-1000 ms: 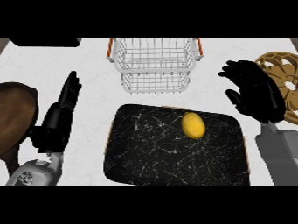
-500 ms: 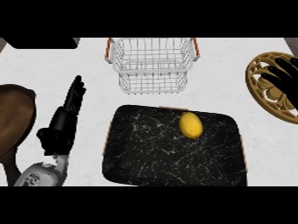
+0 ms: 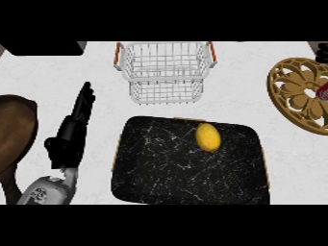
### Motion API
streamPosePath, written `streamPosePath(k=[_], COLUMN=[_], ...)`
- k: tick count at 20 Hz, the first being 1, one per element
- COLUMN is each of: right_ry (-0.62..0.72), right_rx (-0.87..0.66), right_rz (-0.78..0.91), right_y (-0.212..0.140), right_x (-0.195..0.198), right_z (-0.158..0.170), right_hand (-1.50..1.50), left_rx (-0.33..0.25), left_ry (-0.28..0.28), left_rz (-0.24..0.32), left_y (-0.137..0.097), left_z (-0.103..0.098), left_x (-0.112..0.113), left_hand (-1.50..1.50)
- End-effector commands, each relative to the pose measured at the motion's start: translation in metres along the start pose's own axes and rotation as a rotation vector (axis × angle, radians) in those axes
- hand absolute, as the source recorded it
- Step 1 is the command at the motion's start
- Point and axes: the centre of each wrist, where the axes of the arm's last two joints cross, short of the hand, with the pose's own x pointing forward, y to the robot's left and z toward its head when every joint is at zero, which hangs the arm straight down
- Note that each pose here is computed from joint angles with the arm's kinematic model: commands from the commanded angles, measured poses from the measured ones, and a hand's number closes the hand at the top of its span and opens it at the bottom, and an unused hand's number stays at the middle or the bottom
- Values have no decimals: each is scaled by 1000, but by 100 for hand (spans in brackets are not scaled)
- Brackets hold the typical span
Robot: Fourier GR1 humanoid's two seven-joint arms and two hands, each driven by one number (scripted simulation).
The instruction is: Pick the lemon from the tray and place it in the tiered basket
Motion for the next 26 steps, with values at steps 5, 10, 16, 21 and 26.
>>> streamPosePath(k=[5, 10, 16, 21, 26], right_ry=[166, 227, 231, 330, 400], right_rx=[94, 149, 194, 255, 283], right_rz=[350, 379, 414, 458, 477], right_y=[46, 62, 93, 105, 114], right_x=[52, 67, 83, 81, 69], right_z=[-37, -62, -74, -85, -81], right_hand=[-150, -150, -150, -150, -150], left_rx=[1, -4, -13, 0, -14], left_ry=[5, 13, -4, 4, 7], left_rz=[-8, -10, -10, -7, 0], left_y=[8, -3, -13, 2, -1], left_z=[4, 2, -7, -9, 1], left_x=[1, -16, -2, -11, -1], left_hand=[0, 0, 0, 0, 0])
